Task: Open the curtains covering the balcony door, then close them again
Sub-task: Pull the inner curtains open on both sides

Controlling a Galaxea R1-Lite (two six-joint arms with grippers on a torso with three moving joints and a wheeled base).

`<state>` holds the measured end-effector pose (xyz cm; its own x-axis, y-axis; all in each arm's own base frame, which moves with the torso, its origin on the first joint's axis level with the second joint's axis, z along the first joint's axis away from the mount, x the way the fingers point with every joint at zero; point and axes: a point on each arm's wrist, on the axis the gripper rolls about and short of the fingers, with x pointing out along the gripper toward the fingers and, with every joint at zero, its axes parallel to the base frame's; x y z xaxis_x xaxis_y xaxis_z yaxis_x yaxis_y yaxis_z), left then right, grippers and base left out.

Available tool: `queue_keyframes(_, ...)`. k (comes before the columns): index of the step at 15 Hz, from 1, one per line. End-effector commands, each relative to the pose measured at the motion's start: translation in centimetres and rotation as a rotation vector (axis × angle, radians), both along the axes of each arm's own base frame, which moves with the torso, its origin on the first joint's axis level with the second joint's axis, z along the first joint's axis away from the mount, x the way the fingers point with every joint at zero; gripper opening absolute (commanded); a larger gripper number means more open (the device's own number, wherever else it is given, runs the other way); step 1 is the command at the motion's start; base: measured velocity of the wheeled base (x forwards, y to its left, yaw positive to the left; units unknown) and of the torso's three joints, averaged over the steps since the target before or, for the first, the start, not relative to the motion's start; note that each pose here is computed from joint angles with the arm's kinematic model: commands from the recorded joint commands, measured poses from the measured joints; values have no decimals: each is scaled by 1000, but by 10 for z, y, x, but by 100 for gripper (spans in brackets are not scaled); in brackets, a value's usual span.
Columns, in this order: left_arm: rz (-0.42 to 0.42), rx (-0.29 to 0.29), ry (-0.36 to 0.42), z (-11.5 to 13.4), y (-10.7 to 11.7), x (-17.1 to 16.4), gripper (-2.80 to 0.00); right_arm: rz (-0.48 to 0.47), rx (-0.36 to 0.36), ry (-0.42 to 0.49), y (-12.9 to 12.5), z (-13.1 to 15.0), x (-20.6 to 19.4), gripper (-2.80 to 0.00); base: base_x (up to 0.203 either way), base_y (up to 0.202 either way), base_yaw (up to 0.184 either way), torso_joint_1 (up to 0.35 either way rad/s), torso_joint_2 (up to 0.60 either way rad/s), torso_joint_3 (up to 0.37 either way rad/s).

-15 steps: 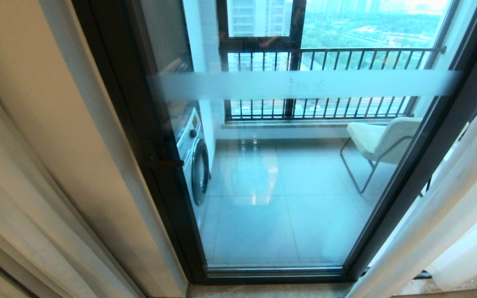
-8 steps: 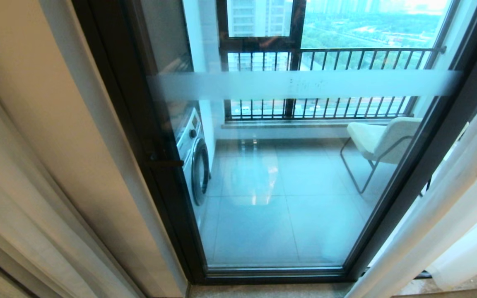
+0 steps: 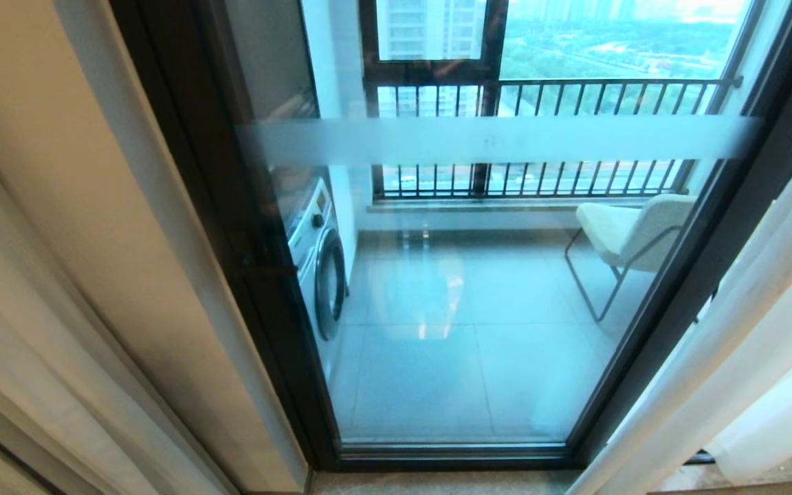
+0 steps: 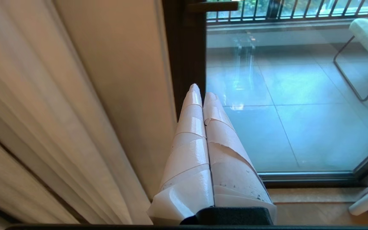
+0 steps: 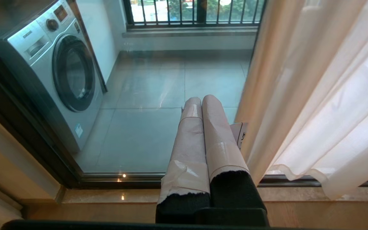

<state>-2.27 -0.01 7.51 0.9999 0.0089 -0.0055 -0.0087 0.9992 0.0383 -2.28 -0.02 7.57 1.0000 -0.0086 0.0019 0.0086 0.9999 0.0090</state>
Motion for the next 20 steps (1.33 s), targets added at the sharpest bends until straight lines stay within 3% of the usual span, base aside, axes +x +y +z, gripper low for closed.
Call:
queue_keyframes(1, 0, 2, 1, 0, 0, 0, -280, -1, 0, -1, 0, 0, 0, -280, 0, -184, -2, 2, 2, 2)
queue_keyframes(20, 0, -1, 1, 0, 0, 0, -280, -1, 0, -1, 0, 0, 0, -280, 0, -184, 0, 2, 3, 1)
